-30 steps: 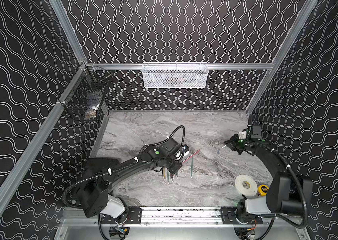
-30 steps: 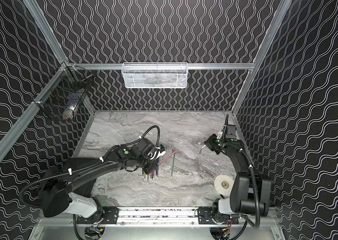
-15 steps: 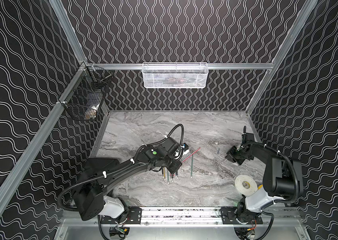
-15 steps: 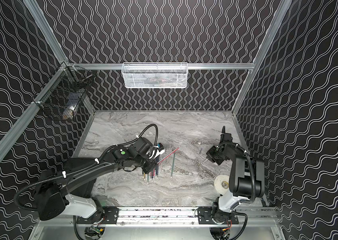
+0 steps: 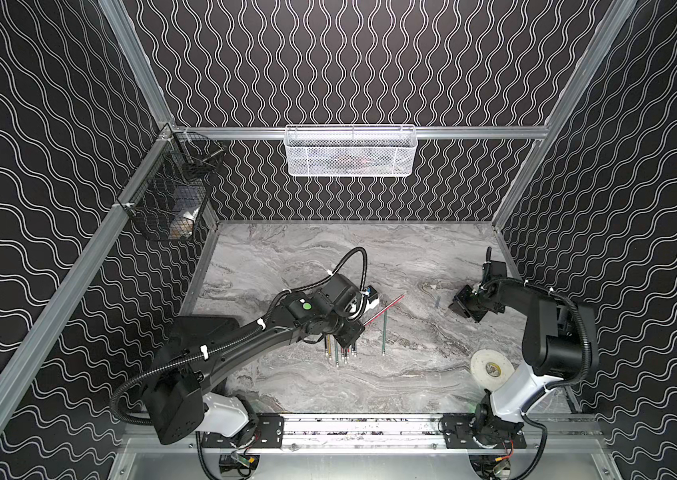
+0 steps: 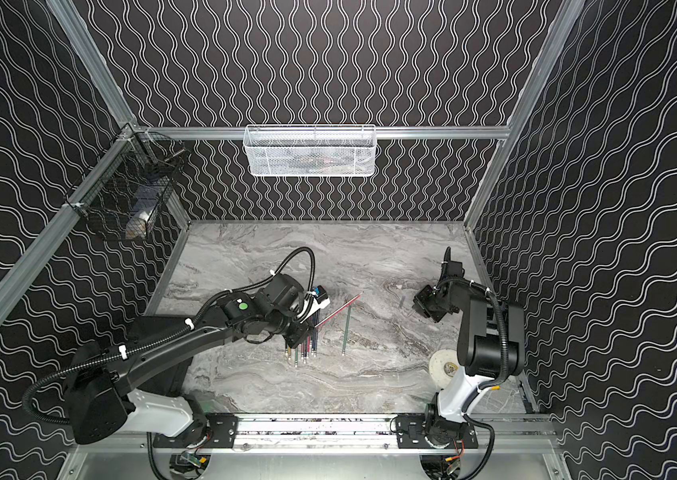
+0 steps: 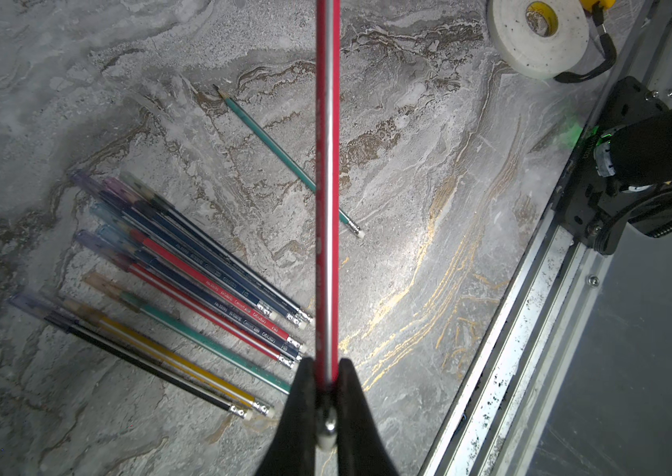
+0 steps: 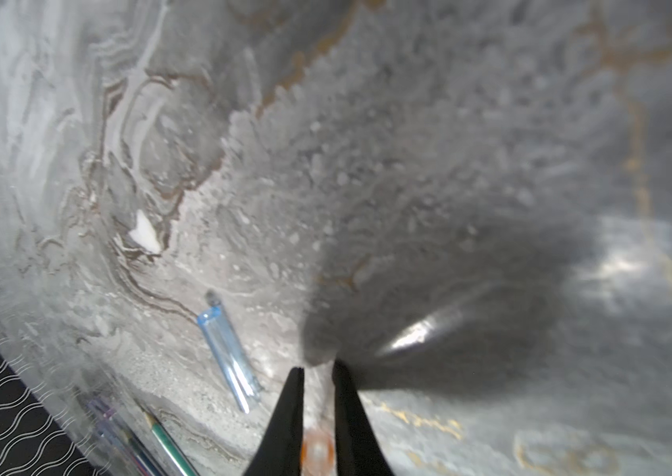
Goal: Remove the protective cover of the pencils
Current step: Place the protective sleeve at the center of the board.
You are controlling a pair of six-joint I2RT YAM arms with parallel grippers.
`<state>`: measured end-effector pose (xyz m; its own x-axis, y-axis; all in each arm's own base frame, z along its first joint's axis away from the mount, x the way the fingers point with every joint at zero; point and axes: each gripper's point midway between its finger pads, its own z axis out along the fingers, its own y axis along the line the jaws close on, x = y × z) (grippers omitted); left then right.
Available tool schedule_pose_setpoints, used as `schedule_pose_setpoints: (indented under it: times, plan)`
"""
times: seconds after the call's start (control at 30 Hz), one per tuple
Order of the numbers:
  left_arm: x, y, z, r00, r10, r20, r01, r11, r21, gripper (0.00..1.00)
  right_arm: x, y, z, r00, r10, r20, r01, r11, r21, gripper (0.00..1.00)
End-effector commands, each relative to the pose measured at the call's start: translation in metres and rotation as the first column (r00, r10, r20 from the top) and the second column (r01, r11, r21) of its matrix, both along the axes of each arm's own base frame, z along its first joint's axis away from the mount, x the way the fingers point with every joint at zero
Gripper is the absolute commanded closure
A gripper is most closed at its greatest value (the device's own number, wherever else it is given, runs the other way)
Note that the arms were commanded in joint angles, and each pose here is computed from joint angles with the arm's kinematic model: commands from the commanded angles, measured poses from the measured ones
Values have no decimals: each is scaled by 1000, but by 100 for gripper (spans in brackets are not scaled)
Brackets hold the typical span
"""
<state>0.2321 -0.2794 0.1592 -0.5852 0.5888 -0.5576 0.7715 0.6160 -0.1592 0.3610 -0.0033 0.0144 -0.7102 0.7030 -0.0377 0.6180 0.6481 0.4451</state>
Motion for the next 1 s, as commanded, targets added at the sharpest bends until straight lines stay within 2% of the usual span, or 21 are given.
schedule_pose_setpoints:
  times: [0.0,0.4,0.5,0.63,0.83,0.97]
  plan:
    - [-3,0,2,1000,-21,2,21,1000,6,100,6,-5,-9,1000,-21,2,21,999,-24,82]
    - [-1,0,-4,1000,-6,-3,6,1000,19,100,11,-4,-8,1000,-17,12,17,1000,-14,81]
    - [1,-1,-6,1000,21,-5,-21,1000,8,100,15,-2,-3,999,-10,31,10,1000,-1,75]
    - [10,-1,-14,990,135,-29,-135,991,-15,100,21,-2,10,998,-5,68,5,1000,-5,68]
    - [11,-2,-31,963,252,-99,-258,965,-55,100,21,-1,29,993,-1,121,2,1000,-8,67]
    - [20,3,-46,913,385,-136,-393,919,-39,100,16,3,49,985,-6,174,6,1000,1,67]
